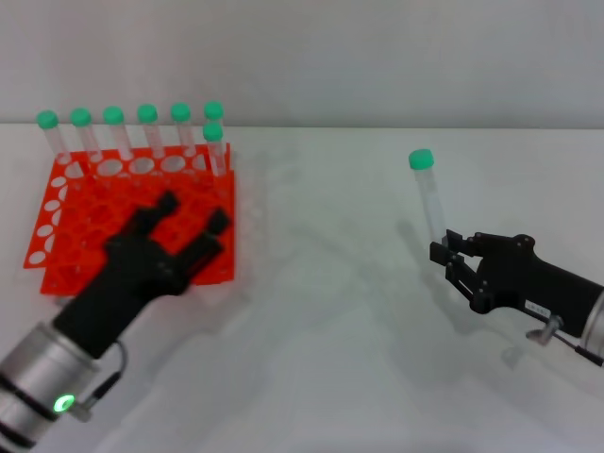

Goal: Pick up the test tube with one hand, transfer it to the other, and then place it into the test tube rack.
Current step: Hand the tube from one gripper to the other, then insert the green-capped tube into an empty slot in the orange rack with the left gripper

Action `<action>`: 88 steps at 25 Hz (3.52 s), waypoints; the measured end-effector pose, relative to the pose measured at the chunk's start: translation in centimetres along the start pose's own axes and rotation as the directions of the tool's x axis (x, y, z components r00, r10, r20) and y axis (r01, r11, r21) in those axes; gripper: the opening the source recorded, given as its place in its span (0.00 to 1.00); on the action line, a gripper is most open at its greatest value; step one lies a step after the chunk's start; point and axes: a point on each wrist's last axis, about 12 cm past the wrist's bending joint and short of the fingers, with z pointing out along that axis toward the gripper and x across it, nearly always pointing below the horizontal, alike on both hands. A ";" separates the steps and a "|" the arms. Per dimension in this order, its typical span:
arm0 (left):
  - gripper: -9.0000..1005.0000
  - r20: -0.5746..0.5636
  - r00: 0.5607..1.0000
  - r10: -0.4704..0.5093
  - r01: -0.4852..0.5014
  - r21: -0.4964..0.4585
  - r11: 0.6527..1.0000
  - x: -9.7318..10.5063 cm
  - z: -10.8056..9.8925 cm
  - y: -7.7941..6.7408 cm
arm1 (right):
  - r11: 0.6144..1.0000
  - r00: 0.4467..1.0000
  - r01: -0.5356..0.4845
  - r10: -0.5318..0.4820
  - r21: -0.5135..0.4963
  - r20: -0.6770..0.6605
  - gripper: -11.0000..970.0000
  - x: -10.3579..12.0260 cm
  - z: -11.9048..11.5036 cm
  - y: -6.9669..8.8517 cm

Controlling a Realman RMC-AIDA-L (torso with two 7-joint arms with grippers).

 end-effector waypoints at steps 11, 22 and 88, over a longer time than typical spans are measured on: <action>0.84 -0.106 0.993 0.051 -0.010 0.354 0.935 1.4 4.5 -6.0 | 0.999 0.995 -0.025 0.028 -0.022 0.101 0.19 2.3 -1.9 2.5; 0.79 -0.112 0.993 0.045 -0.001 0.364 0.931 1.5 5.6 -7.0 | 0.991 0.993 0.002 0.014 -0.136 0.115 0.19 2.3 -1.7 4.4; 0.22 -0.019 0.969 0.245 -0.235 -0.371 0.898 -4.2 8.0 5.8 | 0.880 0.983 -0.015 -0.074 0.475 0.167 0.68 2.1 -6.9 -4.4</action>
